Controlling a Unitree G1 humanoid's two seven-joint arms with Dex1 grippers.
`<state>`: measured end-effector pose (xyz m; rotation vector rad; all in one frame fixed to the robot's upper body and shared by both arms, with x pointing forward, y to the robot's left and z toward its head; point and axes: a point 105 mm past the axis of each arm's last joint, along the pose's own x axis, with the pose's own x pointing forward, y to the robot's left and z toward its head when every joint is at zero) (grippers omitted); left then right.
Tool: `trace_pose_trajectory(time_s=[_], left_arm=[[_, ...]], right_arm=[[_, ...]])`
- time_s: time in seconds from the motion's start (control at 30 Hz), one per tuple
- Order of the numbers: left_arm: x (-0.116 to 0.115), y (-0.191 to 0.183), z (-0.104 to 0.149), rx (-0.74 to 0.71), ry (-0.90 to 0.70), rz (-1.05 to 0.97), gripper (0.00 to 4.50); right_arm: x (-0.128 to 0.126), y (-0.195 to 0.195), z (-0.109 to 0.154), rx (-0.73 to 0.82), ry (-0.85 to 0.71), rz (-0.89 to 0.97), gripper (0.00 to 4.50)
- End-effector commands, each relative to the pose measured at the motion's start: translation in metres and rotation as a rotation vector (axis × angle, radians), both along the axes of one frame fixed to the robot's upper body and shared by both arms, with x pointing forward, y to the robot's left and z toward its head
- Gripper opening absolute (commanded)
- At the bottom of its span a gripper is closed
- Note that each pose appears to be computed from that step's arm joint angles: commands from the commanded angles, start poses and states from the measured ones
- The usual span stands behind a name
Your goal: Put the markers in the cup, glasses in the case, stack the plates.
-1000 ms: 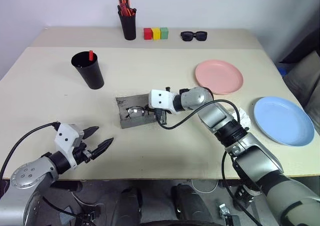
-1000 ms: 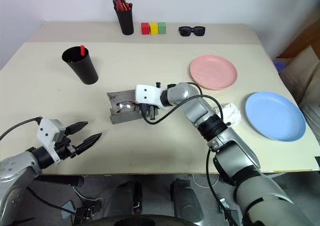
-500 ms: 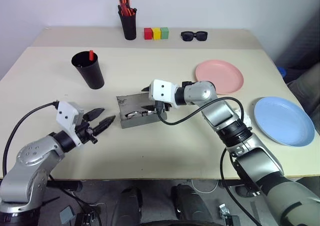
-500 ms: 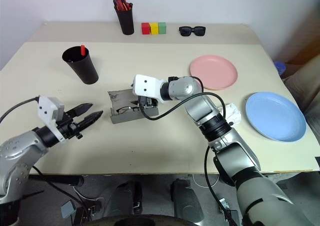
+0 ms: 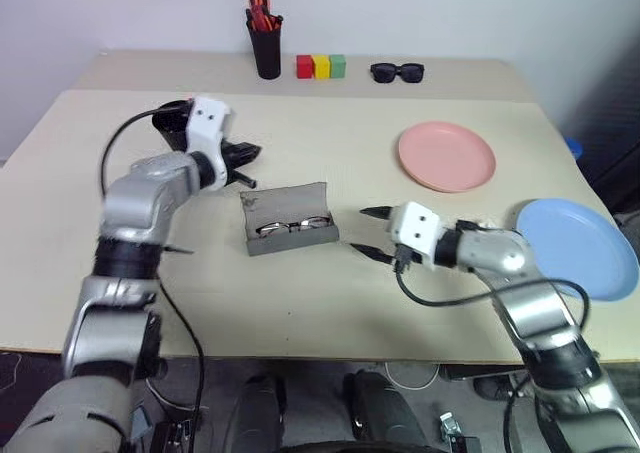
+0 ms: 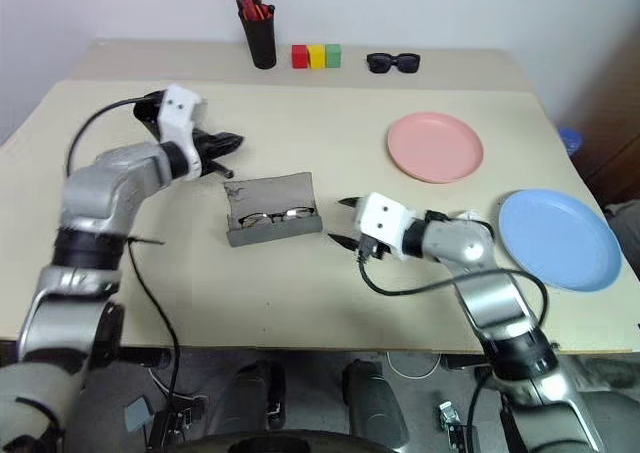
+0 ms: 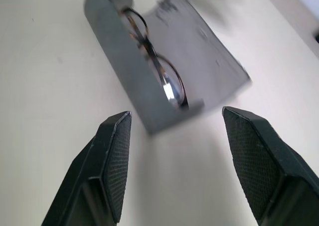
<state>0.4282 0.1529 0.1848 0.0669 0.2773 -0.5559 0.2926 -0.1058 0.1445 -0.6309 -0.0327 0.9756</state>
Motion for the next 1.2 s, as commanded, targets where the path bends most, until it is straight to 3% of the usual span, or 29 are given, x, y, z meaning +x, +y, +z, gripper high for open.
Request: trace_pose_trajectory(time_s=[0.03,0.23,0.57,0.83,0.93,1.1,1.2], left_arm=[[0.010,0.000,-0.013,0.036,0.103,-0.012,0.09],[0.001,-0.011,-0.022,0.048,0.179,-0.191,0.09],[-0.056,-0.013,-0.028,0.125,0.123,-0.480,0.09],[-0.098,-0.019,-0.032,0.175,0.050,-0.577,0.09],[-0.101,-0.018,-0.024,0.165,-0.075,-0.573,0.09],[-0.108,-0.020,0.000,0.053,-0.320,-0.531,0.09],[-0.118,-0.025,-0.002,0.023,-0.353,-0.513,0.09]], right_arm=[[-0.010,-0.006,0.019,0.057,-0.057,-0.053,2.93],[-0.011,-0.014,0.018,0.061,-0.054,-0.122,2.93],[0.000,-0.004,0.028,0.074,-0.088,-0.106,2.93],[0.014,0.002,0.030,0.073,-0.087,-0.080,2.93],[0.029,-0.007,0.022,0.015,-0.034,-0.143,2.93],[0.079,-0.049,0.016,-0.126,-0.107,-0.430,2.93],[0.100,-0.067,0.010,-0.192,-0.132,-0.540,2.93]])
